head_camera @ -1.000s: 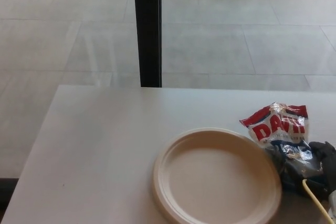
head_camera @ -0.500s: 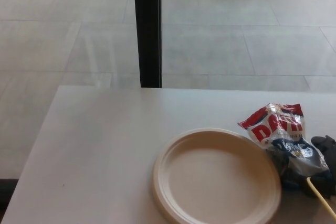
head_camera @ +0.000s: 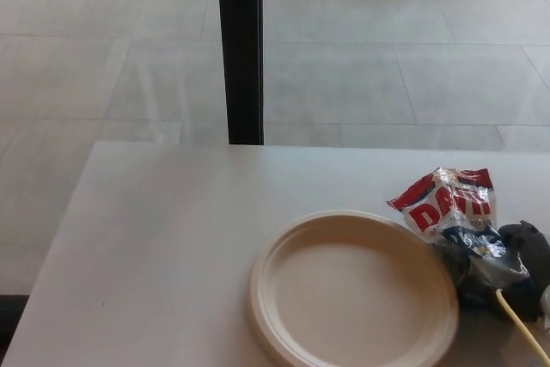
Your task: The robot uses its right hand to pick up a bag of sunflower seeds kept in the middle of the desk and tilts it over a plate kept next to it to pour out a few seeds and then puts the bag of seeds back on the desk
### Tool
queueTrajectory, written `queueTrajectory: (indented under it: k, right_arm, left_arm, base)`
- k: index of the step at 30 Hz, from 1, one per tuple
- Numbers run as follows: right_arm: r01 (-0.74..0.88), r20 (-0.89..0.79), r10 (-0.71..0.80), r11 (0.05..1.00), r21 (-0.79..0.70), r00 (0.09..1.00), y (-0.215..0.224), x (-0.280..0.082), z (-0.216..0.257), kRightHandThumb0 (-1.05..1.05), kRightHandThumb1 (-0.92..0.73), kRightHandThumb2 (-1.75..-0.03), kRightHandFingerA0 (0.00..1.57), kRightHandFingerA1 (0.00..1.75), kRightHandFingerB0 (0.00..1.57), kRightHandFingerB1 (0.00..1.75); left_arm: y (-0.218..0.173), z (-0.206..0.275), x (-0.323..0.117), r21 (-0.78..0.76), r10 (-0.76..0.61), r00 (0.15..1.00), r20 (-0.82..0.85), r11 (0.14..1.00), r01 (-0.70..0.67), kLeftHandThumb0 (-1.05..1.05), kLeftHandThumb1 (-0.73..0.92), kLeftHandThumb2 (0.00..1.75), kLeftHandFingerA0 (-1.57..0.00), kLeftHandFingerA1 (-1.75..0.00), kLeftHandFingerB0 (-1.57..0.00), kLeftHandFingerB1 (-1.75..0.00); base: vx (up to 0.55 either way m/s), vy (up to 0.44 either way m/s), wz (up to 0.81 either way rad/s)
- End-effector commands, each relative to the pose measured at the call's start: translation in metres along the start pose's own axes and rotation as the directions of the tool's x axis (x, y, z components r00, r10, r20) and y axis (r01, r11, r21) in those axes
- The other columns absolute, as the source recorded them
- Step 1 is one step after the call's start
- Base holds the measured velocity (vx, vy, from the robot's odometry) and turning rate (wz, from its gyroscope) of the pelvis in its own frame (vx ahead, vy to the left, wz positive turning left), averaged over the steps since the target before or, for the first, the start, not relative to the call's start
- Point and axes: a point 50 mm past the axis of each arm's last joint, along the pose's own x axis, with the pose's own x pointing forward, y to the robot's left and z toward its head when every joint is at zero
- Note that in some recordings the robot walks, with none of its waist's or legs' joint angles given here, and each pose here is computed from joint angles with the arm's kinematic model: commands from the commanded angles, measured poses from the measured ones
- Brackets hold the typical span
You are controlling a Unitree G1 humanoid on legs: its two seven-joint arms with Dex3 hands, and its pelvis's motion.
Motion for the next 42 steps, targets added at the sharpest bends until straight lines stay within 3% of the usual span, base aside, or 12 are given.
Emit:
queueTrajectory:
  k: [1,6,8,12,14,15,22,23,31,36,38,42]
  right_arm:
    - [-0.251,-0.166,0.257,0.966,0.056,0.952,0.045,-0.004,-0.035,-0.53,-0.72,-0.62,1.05,1.01,0.21,0.33]
    - [-0.235,-0.164,0.238,0.971,0.038,0.957,0.055,-0.004,-0.041,-0.37,-0.78,-0.63,1.08,1.22,0.32,0.40]
    - [-0.222,-0.154,0.228,0.974,0.052,0.961,0.058,-0.004,-0.045,-0.21,-0.63,-0.80,0.97,1.41,0.42,0.45]
    - [-0.129,-0.115,0.142,0.985,0.112,0.983,0.065,-0.007,-0.055,-0.19,-0.50,-1.17,1.00,1.65,0.80,0.56]
    - [-0.058,-0.086,0.069,0.991,0.123,0.994,0.069,-0.009,-0.059,-0.19,-0.55,-1.19,1.23,1.30,0.97,0.87]
    - [-0.009,-0.083,0.021,0.990,0.139,0.996,0.072,-0.010,-0.061,-0.27,-0.48,-1.18,0.93,1.45,1.09,1.11]
    - [0.116,-0.110,-0.096,0.974,0.195,0.989,0.084,-0.017,-0.072,-0.36,-0.74,-0.78,0.81,1.72,0.72,1.50]
    - [0.151,-0.109,-0.131,0.968,0.202,0.985,0.085,-0.020,-0.080,-0.39,-0.72,-0.79,0.85,1.75,0.69,1.53]
    - [0.225,-0.092,-0.208,0.943,0.245,0.974,0.083,-0.026,-0.100,-0.37,-0.76,-0.69,0.86,1.75,0.66,1.62]
    - [0.251,-0.066,-0.242,0.928,0.277,0.968,0.076,-0.026,-0.106,-0.34,-0.67,-0.89,0.89,1.75,0.74,1.62]
    - [0.285,-0.032,-0.288,0.916,0.280,0.957,0.066,-0.025,-0.106,-0.35,-0.65,-0.87,0.92,1.75,0.73,1.68]
    - [0.318,0.004,-0.332,0.905,0.282,0.943,0.056,-0.024,-0.106,-0.35,-0.62,-0.92,0.92,1.75,0.70,1.73]
  left_arm:
    - [0.000,0.003,0.000,-0.001,-0.012,0.999,0.030,1.000,0.012,-0.93,0.92,0.68,-0.47,-0.59,-0.38,-0.40]
    - [0.001,0.004,0.000,0.004,-0.010,0.999,0.037,1.000,0.009,-0.96,0.92,0.69,-0.47,-0.60,-0.37,-0.42]
    - [0.001,0.004,0.000,0.022,-0.004,0.999,0.038,1.000,0.003,-1.02,0.77,1.18,-0.45,-0.66,-0.35,-0.52]
    - [0.001,0.004,-0.001,0.015,-0.010,0.999,0.037,1.000,0.010,-0.94,0.73,1.16,-0.43,-0.65,-0.33,-0.53]
    - [0.002,0.004,-0.001,0.005,-0.010,0.999,0.035,1.000,0.009,-0.95,0.74,1.16,-0.44,-0.66,-0.35,-0.53]
    - [0.001,0.004,0.000,-0.011,-0.005,0.999,0.034,1.000,0.005,-0.94,0.91,0.68,-0.50,-0.62,-0.40,-0.42]
    - [0.001,0.004,0.000,-0.017,0.002,0.999,0.039,1.000,-0.001,-0.94,0.92,0.68,-0.50,-0.63,-0.41,-0.42]
    - [0.000,0.003,0.000,0.000,-0.005,0.999,0.042,1.000,0.005,-0.90,0.72,1.15,-0.43,-0.65,-0.31,-0.53]
    - [0.000,0.004,0.000,0.007,-0.002,0.999,0.045,1.000,0.002,-0.91,0.71,1.15,-0.46,-0.69,-0.33,-0.53]
    - [0.000,0.003,0.000,0.013,-0.002,0.999,0.032,1.000,0.001,-0.97,0.92,0.68,-0.51,-0.65,-0.39,-0.43]
    - [0.001,0.003,-0.001,0.002,-0.009,0.999,0.034,1.000,0.009,-1.02,0.75,1.16,-0.46,-0.67,-0.35,-0.54]
    - [0.002,0.004,-0.001,0.020,-0.003,0.999,0.035,1.000,0.003,-0.96,0.92,0.68,-0.48,-0.61,-0.39,-0.42]
  base:
    - [0.00,0.000,0.00]
    - [0.00,0.000,0.00]
    - [0.00,0.000,0.00]
    - [0.00,0.000,0.00]
    - [0.00,0.000,0.00]
    - [0.00,0.000,0.00]
    - [0.00,0.000,0.00]
    - [0.00,0.000,0.00]
    - [0.00,0.000,0.00]
    - [0.00,0.000,0.00]
    - [0.00,0.000,0.00]
    - [0.00,0.000,0.00]
